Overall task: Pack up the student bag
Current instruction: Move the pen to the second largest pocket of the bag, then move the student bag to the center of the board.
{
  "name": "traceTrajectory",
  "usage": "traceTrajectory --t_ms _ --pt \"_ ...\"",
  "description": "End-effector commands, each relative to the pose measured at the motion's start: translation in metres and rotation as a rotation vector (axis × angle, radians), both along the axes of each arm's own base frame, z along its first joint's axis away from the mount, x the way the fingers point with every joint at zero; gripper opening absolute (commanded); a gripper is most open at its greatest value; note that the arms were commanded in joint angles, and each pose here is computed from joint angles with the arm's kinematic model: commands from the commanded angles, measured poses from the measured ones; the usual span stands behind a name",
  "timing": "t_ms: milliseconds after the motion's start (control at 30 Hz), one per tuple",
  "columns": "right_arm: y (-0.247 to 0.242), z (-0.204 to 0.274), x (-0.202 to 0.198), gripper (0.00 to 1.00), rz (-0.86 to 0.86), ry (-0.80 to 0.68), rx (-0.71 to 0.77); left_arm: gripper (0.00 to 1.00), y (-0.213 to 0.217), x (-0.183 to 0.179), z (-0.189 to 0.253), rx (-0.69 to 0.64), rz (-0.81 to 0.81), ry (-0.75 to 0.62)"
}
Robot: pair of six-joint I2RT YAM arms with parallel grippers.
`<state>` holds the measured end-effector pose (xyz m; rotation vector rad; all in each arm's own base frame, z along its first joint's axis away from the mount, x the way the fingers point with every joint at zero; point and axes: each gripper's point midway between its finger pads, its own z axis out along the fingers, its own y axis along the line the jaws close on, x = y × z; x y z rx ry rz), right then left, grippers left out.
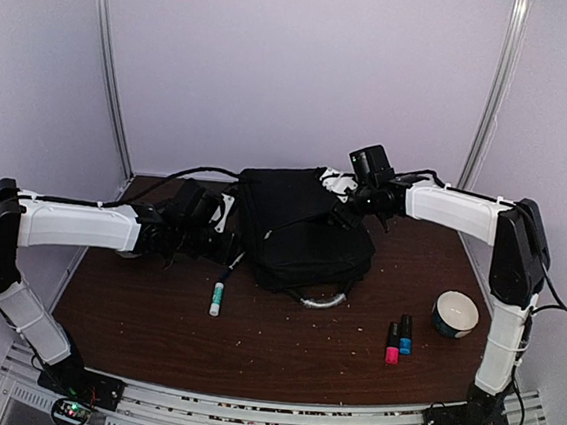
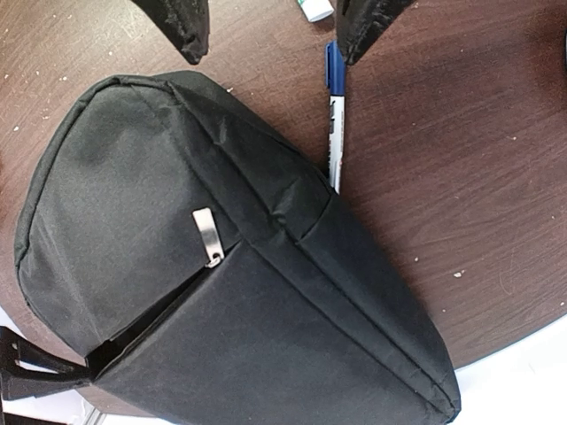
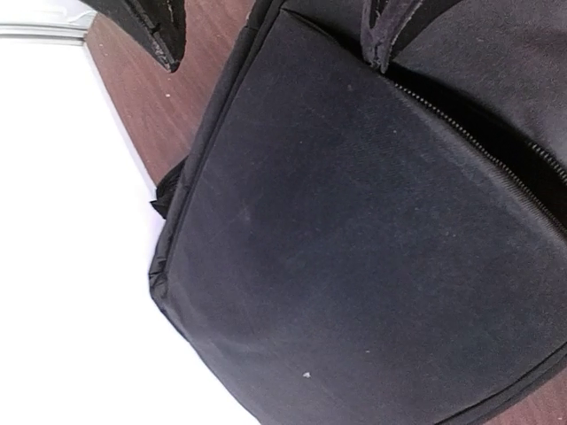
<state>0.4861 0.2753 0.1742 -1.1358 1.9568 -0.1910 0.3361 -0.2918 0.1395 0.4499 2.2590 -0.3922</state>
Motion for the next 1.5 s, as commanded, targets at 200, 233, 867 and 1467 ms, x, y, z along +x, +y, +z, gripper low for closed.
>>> traceTrajectory --t_ms 200,233,867,1467 --pt "0.013 -0.019 -0.013 0.59 0.095 0.108 0.030 0.51 -0.004 0.004 0.015 -0.025 0.011 -0.024" --pt "0.014 -0.023 -0.014 0.58 0.110 0.121 0.020 0.51 -0.003 0.003 0.014 -0.025 0.011 -0.023" --pt "0.022 -0.034 0.014 0.21 0.034 0.001 -0.083 0.51 0.003 -0.001 0.010 -0.026 0.030 -0.017" --pt "0.043 -0.017 -0.056 0.00 0.134 0.077 0.009 0.51 0.013 -0.009 -0.006 0.023 0.049 0.044"
